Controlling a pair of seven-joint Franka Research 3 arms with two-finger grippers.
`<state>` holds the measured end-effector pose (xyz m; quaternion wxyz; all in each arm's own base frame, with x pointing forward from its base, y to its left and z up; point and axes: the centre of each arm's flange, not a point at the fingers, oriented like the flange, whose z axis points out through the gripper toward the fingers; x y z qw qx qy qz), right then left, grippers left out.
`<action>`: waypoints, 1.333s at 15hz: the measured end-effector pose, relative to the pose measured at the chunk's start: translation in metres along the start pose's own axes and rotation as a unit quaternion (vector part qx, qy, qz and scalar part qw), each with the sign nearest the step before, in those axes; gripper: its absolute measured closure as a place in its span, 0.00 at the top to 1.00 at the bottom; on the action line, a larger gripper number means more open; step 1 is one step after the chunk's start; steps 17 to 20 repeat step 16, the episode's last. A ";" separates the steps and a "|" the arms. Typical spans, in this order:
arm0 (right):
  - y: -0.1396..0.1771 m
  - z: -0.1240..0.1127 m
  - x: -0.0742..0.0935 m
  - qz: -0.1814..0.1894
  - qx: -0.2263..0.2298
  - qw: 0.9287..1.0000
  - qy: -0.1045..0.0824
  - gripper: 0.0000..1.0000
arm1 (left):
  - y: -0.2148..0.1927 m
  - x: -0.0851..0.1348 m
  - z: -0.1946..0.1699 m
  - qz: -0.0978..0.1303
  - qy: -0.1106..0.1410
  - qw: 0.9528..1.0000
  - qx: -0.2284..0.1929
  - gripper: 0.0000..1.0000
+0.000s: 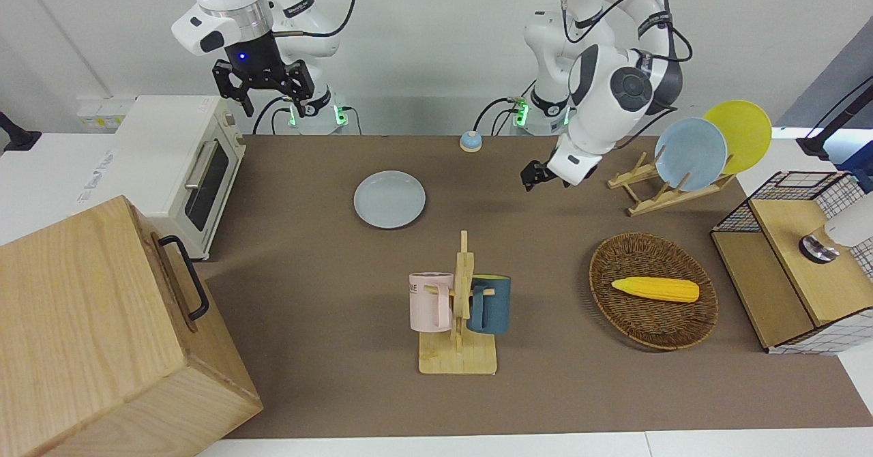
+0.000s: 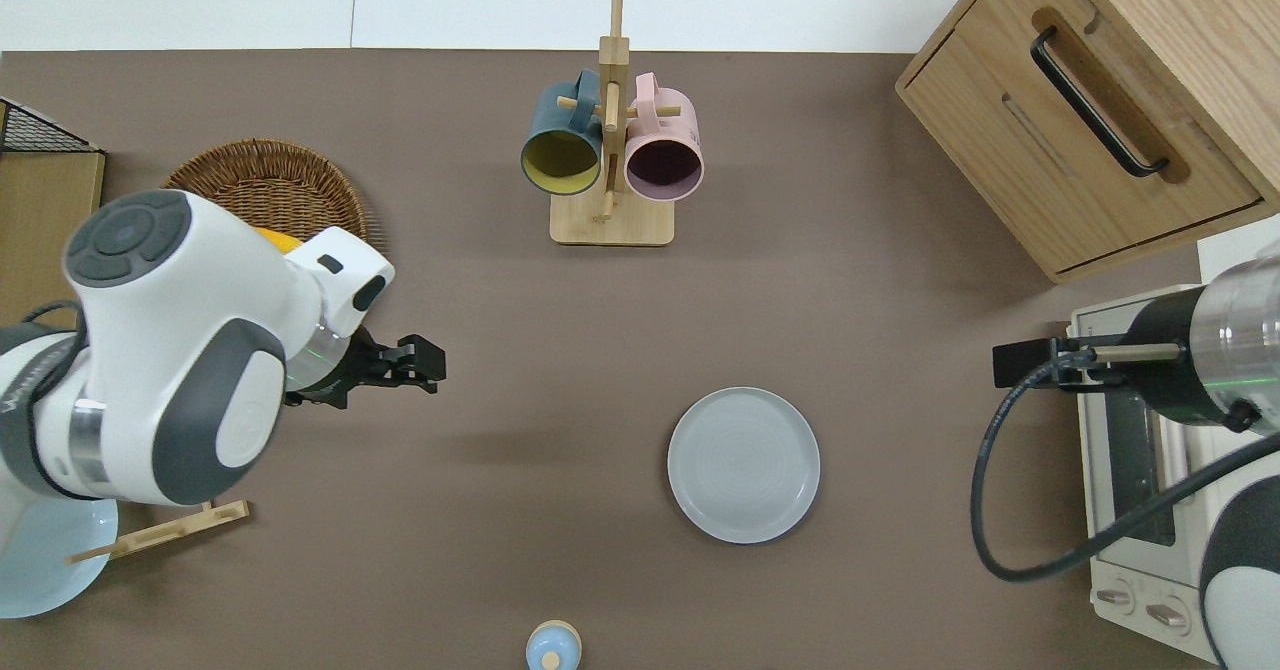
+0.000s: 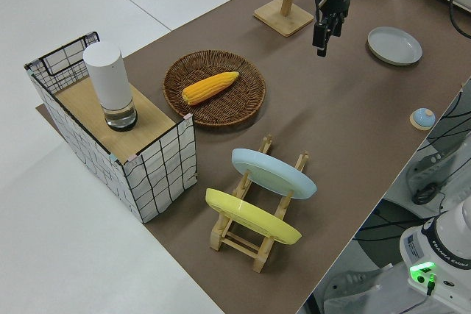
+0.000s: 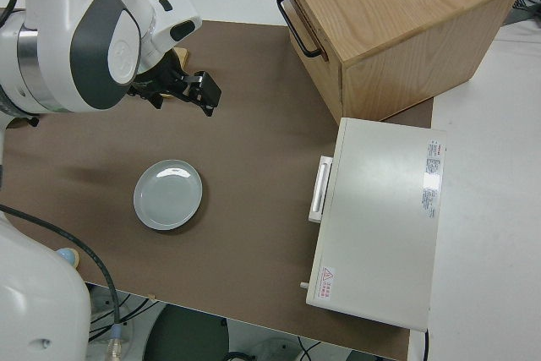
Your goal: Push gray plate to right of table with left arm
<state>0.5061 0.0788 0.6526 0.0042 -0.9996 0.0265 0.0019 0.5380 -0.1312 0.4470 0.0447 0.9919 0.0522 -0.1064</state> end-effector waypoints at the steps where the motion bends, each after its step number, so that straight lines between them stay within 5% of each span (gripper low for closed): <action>1: 0.000 0.000 0.000 0.000 0.000 1.000 0.000 1.00 | -0.024 0.006 -0.008 0.002 0.008 1.000 0.005 1.00; 4: 0.000 0.000 0.000 0.000 0.000 1.000 0.000 1.00 | -0.057 0.005 -0.038 0.018 0.039 0.999 0.021 1.00; 9: 0.000 0.000 0.000 0.000 0.000 1.000 0.000 1.00 | -0.069 -0.034 -0.103 0.050 0.092 0.993 0.062 1.00; 20: 0.000 0.000 0.000 0.000 0.000 1.000 0.000 1.00 | -0.078 -0.044 -0.116 0.069 0.100 0.990 0.069 1.00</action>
